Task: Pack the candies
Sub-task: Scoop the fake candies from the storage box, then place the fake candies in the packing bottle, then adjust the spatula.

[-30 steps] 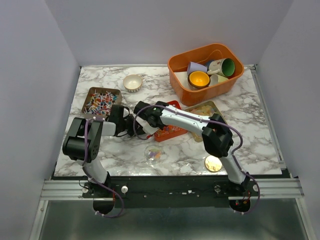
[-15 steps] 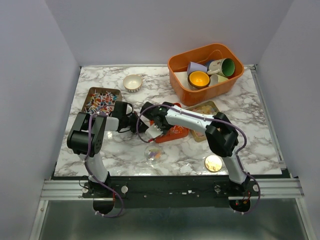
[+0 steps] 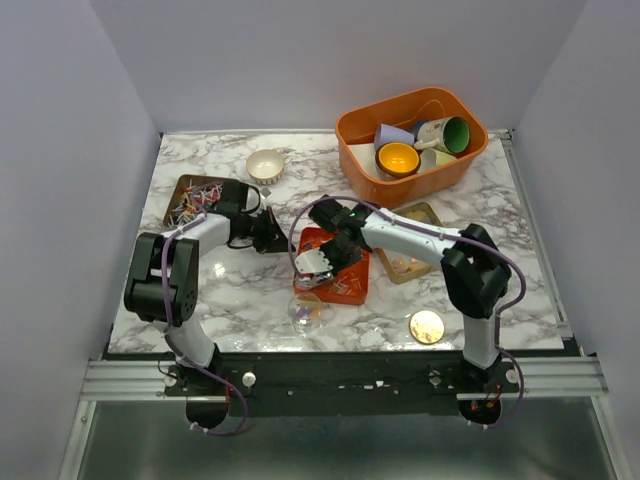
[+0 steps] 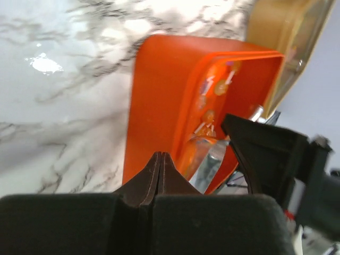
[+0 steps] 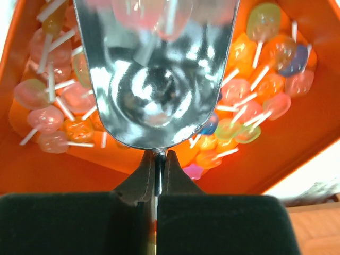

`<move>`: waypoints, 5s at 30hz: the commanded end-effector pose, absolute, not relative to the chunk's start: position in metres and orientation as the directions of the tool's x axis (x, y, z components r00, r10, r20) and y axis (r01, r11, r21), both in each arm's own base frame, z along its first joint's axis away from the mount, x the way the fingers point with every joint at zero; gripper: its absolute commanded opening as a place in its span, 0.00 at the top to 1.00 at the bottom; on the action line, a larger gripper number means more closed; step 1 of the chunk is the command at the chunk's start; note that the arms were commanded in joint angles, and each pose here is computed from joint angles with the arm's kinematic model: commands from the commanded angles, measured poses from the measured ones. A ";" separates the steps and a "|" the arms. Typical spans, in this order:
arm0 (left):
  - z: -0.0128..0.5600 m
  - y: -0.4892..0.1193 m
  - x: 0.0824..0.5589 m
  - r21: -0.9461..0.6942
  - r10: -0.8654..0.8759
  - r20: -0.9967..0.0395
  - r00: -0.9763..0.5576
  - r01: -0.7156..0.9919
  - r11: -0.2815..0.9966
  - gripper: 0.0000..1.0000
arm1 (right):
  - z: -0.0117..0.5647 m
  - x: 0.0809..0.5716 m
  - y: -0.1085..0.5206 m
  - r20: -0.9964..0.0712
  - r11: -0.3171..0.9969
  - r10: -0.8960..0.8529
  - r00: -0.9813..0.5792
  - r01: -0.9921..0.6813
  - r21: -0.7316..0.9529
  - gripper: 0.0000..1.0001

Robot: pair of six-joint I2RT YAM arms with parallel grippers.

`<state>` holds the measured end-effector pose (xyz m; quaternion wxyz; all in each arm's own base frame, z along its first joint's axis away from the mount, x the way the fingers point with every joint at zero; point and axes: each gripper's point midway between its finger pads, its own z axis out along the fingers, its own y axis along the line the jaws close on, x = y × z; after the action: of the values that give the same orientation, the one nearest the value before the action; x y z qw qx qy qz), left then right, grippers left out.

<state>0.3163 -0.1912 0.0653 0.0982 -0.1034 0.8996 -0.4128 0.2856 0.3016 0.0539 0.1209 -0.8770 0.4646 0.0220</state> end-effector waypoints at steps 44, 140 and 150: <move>0.181 -0.094 0.284 -0.529 -0.247 -0.634 -0.733 0.177 0.830 0.31 | 0.164 0.241 0.262 0.421 -0.727 -0.662 0.620 -0.667 -0.161 0.99; 0.230 -0.174 0.270 -0.892 -0.290 -0.443 -0.848 0.385 0.238 0.50 | 0.286 0.291 0.370 -0.404 -0.060 -0.857 0.321 -0.840 -0.540 0.99; 0.224 -0.176 0.264 -0.892 -0.272 -0.448 -0.852 0.405 0.202 1.00 | 0.316 0.265 0.371 -0.558 -0.063 -0.749 0.358 -0.876 -0.478 0.81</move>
<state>0.2727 -0.1733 0.2329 0.2875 0.0379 0.7344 -0.6137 0.2789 0.3607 0.2484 0.2927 -0.7567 0.5845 -0.0074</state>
